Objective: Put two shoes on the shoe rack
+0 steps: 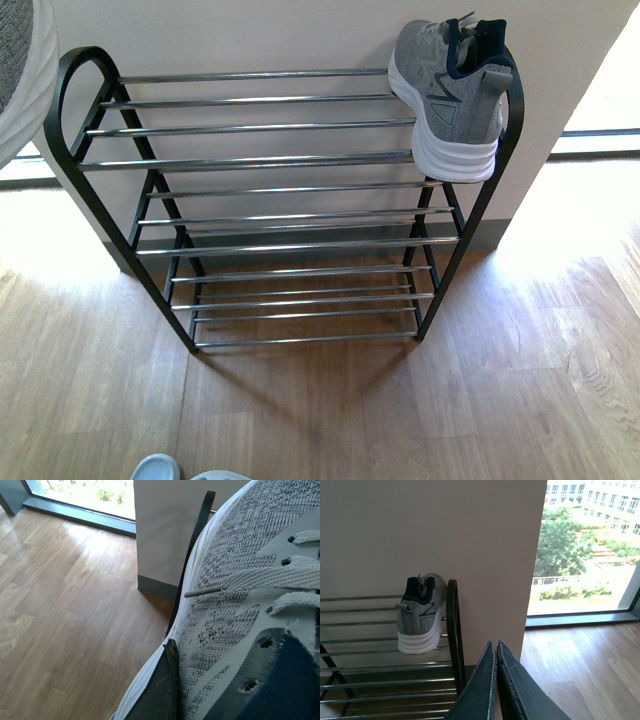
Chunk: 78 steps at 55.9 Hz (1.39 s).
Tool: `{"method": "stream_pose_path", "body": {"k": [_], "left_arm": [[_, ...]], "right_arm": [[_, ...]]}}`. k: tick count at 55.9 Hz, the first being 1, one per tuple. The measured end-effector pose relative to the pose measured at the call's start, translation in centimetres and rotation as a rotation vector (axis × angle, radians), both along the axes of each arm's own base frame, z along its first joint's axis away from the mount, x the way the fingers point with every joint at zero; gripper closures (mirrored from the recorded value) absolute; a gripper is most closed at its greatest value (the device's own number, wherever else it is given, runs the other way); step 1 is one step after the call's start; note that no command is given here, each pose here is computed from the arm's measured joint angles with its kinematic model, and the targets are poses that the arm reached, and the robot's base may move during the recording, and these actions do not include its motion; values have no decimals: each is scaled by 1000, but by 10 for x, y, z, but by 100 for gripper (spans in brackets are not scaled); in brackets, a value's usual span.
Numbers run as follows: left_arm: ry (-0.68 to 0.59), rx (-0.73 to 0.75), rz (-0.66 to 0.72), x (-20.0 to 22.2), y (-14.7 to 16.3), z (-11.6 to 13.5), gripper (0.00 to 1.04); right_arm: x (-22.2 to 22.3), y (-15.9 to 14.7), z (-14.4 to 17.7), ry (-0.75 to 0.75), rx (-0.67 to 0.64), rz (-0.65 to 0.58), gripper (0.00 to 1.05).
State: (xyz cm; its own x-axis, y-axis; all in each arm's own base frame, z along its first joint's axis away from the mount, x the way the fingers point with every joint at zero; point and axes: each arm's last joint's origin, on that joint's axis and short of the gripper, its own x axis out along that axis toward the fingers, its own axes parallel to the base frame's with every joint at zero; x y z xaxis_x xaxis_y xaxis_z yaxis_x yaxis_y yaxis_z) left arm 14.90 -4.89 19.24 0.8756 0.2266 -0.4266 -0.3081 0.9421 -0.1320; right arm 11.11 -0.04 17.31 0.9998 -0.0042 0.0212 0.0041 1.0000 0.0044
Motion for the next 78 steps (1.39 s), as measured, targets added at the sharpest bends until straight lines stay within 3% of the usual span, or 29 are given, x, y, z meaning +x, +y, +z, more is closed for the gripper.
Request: {"method": "stream_pose_path", "body": {"k": [42, 68, 74, 78], "left_arm": [[0, 0, 0, 0, 0, 0, 103], [0, 0, 0, 0, 0, 0, 103], [0, 0, 0, 0, 0, 0, 103], [0, 0, 0, 0, 0, 0, 103]], "right_arm": [[-14, 0, -3, 4, -2, 2, 102], [-14, 0, -3, 4, -2, 2, 31], [-14, 0, -3, 4, -2, 2, 9], [-14, 0, -3, 4, -2, 2, 9]]}}
